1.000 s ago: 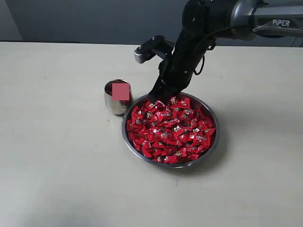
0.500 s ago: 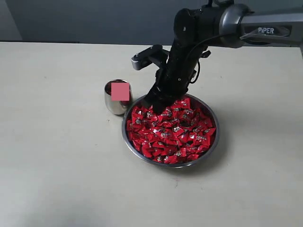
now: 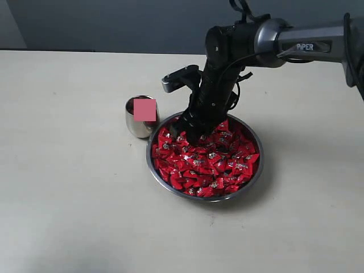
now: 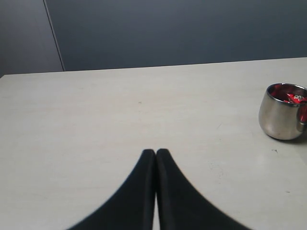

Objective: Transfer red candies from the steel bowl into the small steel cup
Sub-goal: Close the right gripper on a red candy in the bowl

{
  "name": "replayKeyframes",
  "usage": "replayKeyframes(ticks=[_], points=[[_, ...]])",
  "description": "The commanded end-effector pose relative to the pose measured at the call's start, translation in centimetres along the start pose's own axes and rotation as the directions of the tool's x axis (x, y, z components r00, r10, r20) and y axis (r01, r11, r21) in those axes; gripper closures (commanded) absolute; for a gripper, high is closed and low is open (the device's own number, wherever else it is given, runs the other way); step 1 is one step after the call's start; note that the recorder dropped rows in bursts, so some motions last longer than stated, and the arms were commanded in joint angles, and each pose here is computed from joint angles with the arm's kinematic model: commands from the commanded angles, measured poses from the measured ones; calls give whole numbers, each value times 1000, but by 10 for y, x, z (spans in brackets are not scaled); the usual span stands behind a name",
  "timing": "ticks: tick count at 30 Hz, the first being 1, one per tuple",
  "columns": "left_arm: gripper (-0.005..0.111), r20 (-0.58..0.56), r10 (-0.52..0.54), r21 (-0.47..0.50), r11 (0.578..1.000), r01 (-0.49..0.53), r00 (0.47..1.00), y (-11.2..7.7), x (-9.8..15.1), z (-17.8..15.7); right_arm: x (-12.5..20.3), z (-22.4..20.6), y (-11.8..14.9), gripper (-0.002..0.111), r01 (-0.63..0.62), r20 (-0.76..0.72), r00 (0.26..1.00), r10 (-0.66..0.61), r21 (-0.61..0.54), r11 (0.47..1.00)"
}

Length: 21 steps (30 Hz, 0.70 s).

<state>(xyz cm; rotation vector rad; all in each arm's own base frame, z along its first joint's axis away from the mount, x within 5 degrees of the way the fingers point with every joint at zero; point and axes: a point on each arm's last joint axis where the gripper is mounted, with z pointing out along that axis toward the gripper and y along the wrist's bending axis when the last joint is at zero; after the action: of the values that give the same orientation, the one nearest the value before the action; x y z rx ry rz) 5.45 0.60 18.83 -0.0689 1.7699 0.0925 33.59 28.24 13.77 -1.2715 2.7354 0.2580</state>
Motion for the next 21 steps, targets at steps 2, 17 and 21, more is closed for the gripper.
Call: replayKeyframes(ticks=[2,17,21], points=[[106,3,0,7,1000,0,1000,0,1,0,-2,-2,-2,65,1,17,1000,-2,14,1000],[106,3,0,7,1000,0,1000,0,1,0,0,14,-3,65,-15,-18,1000,15,1,1000],[106,3,0,7,1000,0,1000,0,1,0,0,14,-3,65,-17,-13,1000,17,2,1000]])
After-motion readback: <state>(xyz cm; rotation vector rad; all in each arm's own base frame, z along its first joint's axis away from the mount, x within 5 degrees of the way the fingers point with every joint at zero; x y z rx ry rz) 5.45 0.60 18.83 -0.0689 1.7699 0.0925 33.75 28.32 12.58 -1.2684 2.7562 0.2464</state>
